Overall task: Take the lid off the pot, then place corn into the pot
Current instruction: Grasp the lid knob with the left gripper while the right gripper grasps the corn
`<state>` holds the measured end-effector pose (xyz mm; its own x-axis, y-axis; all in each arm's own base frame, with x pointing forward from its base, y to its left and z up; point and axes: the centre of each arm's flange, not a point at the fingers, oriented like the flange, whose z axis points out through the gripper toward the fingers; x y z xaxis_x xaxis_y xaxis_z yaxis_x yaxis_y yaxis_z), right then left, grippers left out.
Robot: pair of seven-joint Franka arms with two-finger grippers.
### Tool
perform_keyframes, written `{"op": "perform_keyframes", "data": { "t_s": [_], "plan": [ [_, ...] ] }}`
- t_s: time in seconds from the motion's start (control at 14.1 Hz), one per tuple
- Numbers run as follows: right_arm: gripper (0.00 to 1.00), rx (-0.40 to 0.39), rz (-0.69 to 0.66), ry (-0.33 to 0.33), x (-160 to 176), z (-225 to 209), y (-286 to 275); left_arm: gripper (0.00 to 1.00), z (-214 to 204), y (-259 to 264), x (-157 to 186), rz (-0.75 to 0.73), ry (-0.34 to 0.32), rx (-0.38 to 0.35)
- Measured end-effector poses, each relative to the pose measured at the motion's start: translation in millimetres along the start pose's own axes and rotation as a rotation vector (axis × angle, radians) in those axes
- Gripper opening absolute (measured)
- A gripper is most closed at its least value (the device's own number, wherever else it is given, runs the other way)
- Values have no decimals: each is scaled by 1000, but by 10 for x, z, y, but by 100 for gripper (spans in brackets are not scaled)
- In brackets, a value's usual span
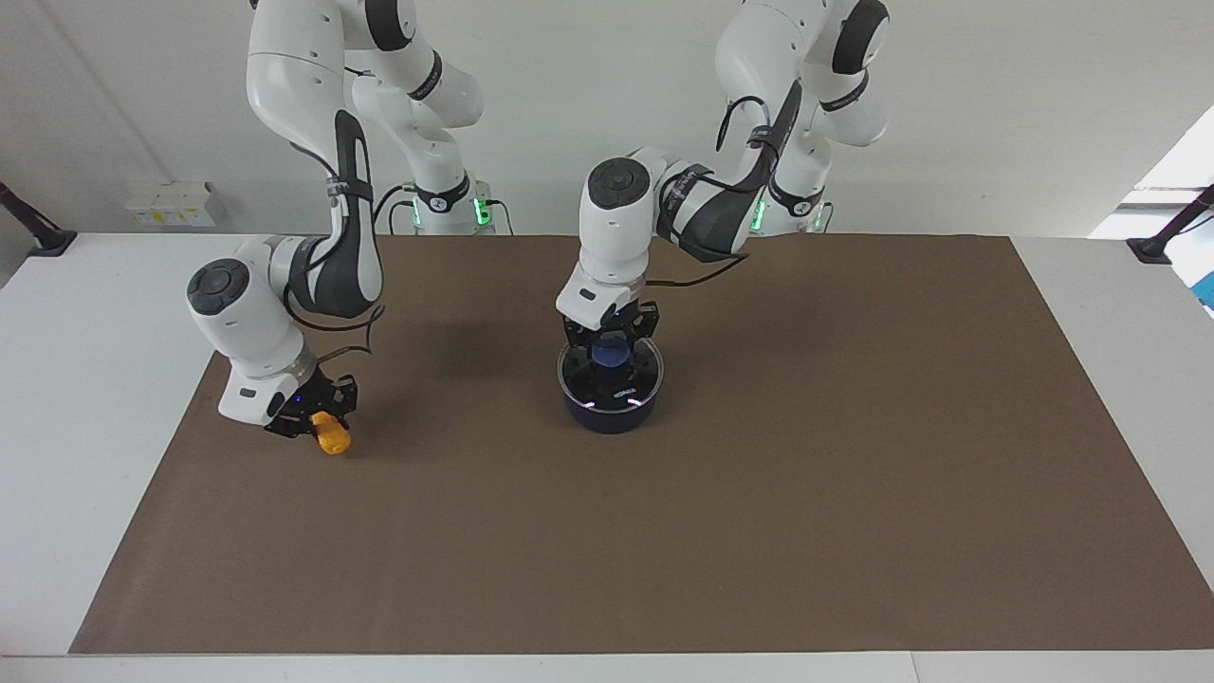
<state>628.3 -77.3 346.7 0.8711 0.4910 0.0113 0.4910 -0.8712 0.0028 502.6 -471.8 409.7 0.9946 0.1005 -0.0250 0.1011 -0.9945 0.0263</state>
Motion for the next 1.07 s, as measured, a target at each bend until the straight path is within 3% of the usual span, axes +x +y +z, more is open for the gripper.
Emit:
{"op": "perform_keyframes", "data": {
  "t_s": [0.5,0.78,1.07],
  "plan": [
    [40,18,118,7,-31,-1233,-519,66,-173,-56,50,-13,2,10],
    [40,31,155,-9,-98,-1563,-746,66,-499,-205,144,-28,44,15],
    [40,30,157,-11,159,-1599,-1266,66,-643,-635,514,23,61,20]
  ]
}}
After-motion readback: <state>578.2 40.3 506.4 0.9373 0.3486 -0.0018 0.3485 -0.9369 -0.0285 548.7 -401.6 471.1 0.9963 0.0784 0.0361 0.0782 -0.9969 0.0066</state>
